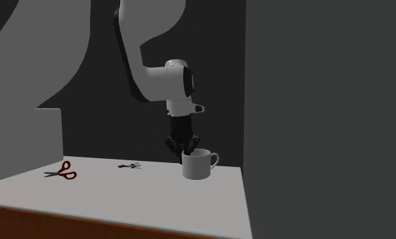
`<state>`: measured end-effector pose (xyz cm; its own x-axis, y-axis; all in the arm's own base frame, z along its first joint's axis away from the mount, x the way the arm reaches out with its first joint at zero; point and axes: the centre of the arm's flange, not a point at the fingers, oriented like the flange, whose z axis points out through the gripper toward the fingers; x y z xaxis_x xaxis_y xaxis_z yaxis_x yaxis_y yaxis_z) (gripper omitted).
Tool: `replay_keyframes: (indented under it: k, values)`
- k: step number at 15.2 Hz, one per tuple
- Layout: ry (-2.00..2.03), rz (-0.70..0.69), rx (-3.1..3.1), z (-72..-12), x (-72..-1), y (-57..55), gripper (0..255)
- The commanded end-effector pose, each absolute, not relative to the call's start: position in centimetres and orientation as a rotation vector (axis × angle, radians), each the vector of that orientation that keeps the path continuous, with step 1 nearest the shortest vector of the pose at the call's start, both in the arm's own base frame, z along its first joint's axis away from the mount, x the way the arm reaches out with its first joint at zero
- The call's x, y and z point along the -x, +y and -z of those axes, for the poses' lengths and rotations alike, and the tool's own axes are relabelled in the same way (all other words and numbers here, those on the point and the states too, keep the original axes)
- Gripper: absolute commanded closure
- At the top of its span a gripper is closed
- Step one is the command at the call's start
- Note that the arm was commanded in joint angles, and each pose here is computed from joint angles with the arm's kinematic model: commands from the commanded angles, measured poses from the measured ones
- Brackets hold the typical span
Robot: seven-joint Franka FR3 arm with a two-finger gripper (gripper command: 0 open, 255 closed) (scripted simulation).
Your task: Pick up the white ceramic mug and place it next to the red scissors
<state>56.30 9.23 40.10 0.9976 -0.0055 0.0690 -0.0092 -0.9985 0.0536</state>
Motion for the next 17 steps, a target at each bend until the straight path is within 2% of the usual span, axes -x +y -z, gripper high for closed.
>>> replay_keyframes:
  k: [1, 17]
  values:
    - [-0.011, -0.106, -3.086, -41.2, -56.3, 9.2, 255]
    - [-0.011, -0.106, -3.086, -48.9, -55.8, 10.5, 255]
